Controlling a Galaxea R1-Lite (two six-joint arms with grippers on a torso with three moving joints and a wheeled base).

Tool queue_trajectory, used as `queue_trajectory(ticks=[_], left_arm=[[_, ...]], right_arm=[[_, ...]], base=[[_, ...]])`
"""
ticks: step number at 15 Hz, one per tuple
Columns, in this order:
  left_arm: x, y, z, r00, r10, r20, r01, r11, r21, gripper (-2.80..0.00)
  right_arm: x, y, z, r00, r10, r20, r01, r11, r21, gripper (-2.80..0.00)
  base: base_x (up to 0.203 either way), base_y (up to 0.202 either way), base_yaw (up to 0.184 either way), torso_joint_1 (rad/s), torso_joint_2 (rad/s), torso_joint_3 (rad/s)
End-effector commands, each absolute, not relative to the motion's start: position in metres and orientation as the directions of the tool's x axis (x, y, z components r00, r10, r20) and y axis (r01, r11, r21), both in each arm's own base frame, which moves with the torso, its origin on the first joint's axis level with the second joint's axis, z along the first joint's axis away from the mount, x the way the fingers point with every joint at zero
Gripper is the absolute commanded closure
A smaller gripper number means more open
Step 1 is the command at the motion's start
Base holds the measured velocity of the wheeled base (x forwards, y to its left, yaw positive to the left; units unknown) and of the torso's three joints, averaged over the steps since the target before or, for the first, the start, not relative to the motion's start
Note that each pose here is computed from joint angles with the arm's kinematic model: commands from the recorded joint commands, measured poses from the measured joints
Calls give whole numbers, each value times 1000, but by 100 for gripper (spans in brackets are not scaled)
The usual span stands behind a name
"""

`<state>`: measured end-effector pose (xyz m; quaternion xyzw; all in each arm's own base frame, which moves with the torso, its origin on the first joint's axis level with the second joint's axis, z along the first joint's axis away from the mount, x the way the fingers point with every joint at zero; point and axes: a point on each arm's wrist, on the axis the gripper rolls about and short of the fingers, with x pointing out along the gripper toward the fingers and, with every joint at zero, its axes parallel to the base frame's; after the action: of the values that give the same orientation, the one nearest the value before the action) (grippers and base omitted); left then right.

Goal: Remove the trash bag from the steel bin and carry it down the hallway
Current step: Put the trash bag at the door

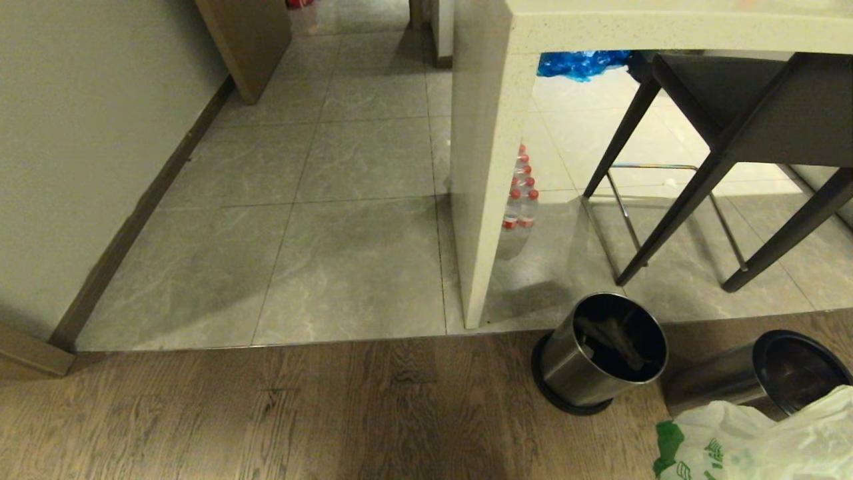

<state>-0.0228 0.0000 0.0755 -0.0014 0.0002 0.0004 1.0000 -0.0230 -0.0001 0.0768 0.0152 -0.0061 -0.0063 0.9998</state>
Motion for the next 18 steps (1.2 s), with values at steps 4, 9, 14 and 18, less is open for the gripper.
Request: queue_trajectory(ticks=[4, 9, 14, 18], left_arm=[[-23, 0, 75, 1000, 2, -3, -2, 1000, -3, 0], [-23, 0, 75, 1000, 2, -3, -2, 1000, -6, 0], [-23, 0, 75, 1000, 3, -3, -3, 1000, -6, 0], [-23, 0, 76, 1000, 2, -2, -2, 1000, -6, 0]], right_arm=[[-23, 0, 77, 1000, -12, 9, 12, 999, 31, 0], [-23, 0, 77, 1000, -12, 9, 12, 999, 31, 0], [-23, 0, 77, 1000, -12, 9, 12, 999, 31, 0], [-23, 0, 77, 1000, -12, 9, 12, 999, 31, 0]], base=[[0, 0, 0, 1, 5, 179], [0, 0, 0, 3, 1, 199], [0, 0, 0, 1, 2, 202], [0, 0, 0, 2, 4, 205]])
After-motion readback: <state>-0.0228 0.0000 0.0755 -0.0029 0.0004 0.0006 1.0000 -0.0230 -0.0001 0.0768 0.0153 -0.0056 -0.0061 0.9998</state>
